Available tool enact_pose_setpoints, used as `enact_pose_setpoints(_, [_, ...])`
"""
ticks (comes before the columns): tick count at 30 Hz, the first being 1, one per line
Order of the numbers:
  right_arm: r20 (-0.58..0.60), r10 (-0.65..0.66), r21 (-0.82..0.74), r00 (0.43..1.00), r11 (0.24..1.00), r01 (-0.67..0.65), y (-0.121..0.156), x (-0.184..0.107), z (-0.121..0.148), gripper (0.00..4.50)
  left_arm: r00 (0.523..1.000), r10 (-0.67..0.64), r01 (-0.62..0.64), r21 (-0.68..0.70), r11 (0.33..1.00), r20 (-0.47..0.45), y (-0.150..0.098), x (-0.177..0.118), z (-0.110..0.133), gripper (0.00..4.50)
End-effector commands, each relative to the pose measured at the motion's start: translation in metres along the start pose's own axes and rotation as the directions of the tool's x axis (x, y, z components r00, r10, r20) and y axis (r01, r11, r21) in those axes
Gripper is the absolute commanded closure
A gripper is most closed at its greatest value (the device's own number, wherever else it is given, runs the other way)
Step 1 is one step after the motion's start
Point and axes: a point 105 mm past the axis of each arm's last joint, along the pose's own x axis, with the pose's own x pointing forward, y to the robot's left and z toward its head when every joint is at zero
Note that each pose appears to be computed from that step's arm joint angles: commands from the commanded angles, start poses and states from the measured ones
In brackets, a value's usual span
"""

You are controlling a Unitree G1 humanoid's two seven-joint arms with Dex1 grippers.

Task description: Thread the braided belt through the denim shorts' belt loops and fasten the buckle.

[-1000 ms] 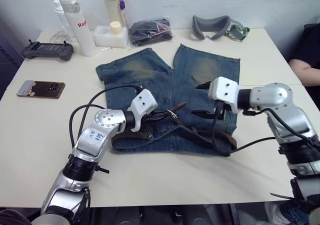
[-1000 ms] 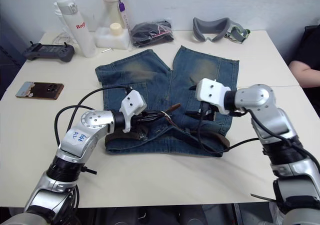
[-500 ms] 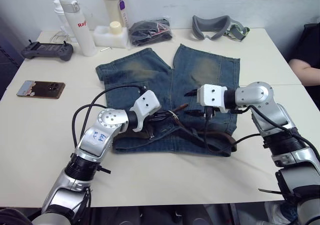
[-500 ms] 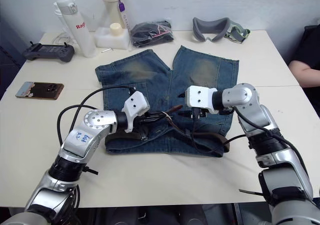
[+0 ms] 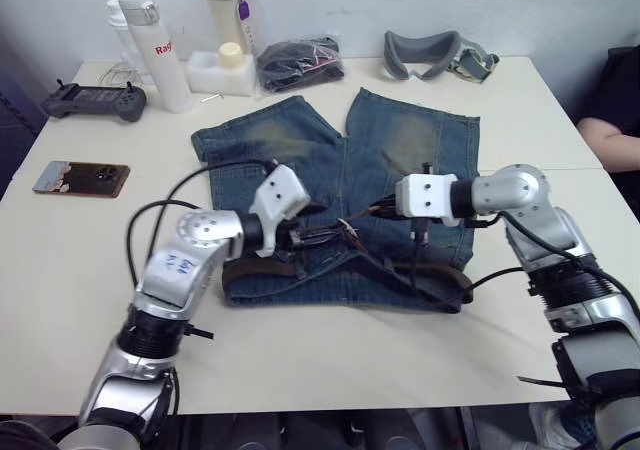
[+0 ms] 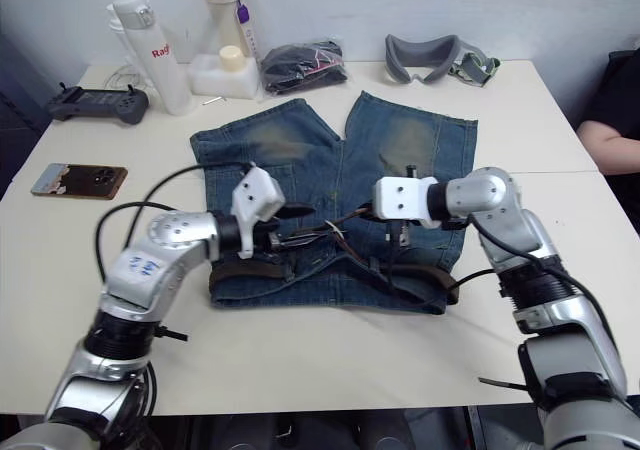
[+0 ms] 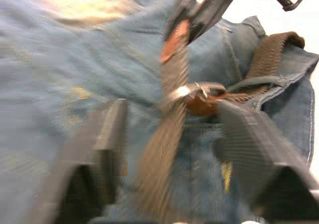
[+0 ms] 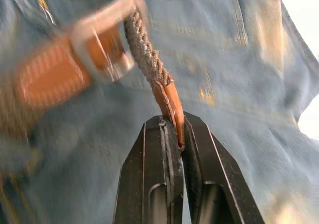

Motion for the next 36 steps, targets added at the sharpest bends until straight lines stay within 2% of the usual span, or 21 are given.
enact_pose_setpoints(1, [-0.008,-0.077,-0.027,0.997,0.997,0.077,-0.015,-0.024,-0.003,4.50,0.998,0.018,-0.018,-0.004,1.000,0.061,0.007,-0.017,0.019,0.01])
enact_pose_setpoints(4, [-0.027,-0.122,-0.029,0.992,0.992,0.122,-0.025,-0.040,-0.007,4.50,0.996,0.044,-0.044,-0.013,0.999,0.071,0.014,-0.021,0.026,0.01])
enact_pose_setpoints(7, [-0.015,-0.157,-0.030,0.987,0.987,0.157,-0.036,-0.049,-0.001,4.50,0.997,0.028,-0.028,-0.001,1.000,0.078,0.011,-0.009,0.032,0.01])
enact_pose_setpoints(14, [0.072,-0.114,0.009,0.991,0.993,0.114,-0.034,-0.034,0.028,4.50,0.994,-0.070,0.063,0.085,0.994,0.086,-0.015,0.042,0.043,0.01])
enact_pose_setpoints(18, [0.076,-0.105,0.012,0.992,0.994,0.105,-0.031,-0.031,0.032,4.50,0.996,-0.031,0.022,0.109,0.994,0.078,-0.009,0.056,0.045,0.01])
enact_pose_setpoints(21, [0.078,-0.099,0.012,0.992,0.995,0.098,-0.029,-0.030,0.034,4.50,0.998,-0.037,0.030,0.123,0.992,0.060,-0.011,0.063,0.043,0.82])
enact_pose_setpoints(23, [0.080,-0.095,0.012,0.992,0.995,0.094,-0.028,-0.030,0.035,4.50,0.998,-0.041,0.034,0.122,0.992,0.054,-0.012,0.065,0.041,1.58])
enact_pose_setpoints(25, [0.084,-0.096,0.011,0.992,0.995,0.095,-0.027,-0.029,0.036,4.50,0.997,-0.052,0.045,0.112,0.993,0.056,-0.015,0.067,0.041,2.60])
enact_pose_setpoints(28, [0.099,-0.109,0.012,0.989,0.994,0.108,-0.028,-0.028,0.038,4.50,0.996,-0.071,0.066,0.095,0.993,0.051,-0.019,0.069,0.039,3.65])
enact_pose_setpoints(29, [0.101,-0.111,0.030,0.989,0.994,0.109,-0.028,-0.028,0.037,4.50,0.996,-0.071,0.066,0.086,0.994,0.050,-0.019,0.069,0.039,4.19])
enact_pose_setpoints(30, [0.103,-0.111,0.047,0.988,0.993,0.107,-0.027,-0.028,0.037,4.50,0.996,-0.068,0.064,0.079,0.995,0.051,-0.019,0.069,0.038,4.42])
enact_pose_setpoints(32, [0.109,-0.113,0.116,0.988,0.988,0.100,-0.025,-0.027,0.035,4.50,0.997,-0.044,0.042,0.036,0.998,0.062,-0.015,0.067,0.038,4.42])
enact_pose_setpoints(33, [0.110,-0.103,0.139,0.989,0.986,0.087,-0.023,-0.026,0.034,3.63,0.997,-0.033,0.032,0.016,0.999,0.066,-0.012,0.065,0.038,4.50])
enact_pose_setpoints(34, [0.110,-0.089,0.161,0.990,0.984,0.071,-0.019,-0.025,0.033,3.41,0.998,-0.021,0.021,-0.003,1.000,0.062,-0.010,0.064,0.037,4.50])
enact_pose_setpoints(36, [0.120,-0.087,0.212,0.989,0.975,0.060,-0.012,-0.022,0.032,2.53,0.999,0.012,-0.009,-0.061,0.998,0.051,-0.004,0.064,0.034,4.50])
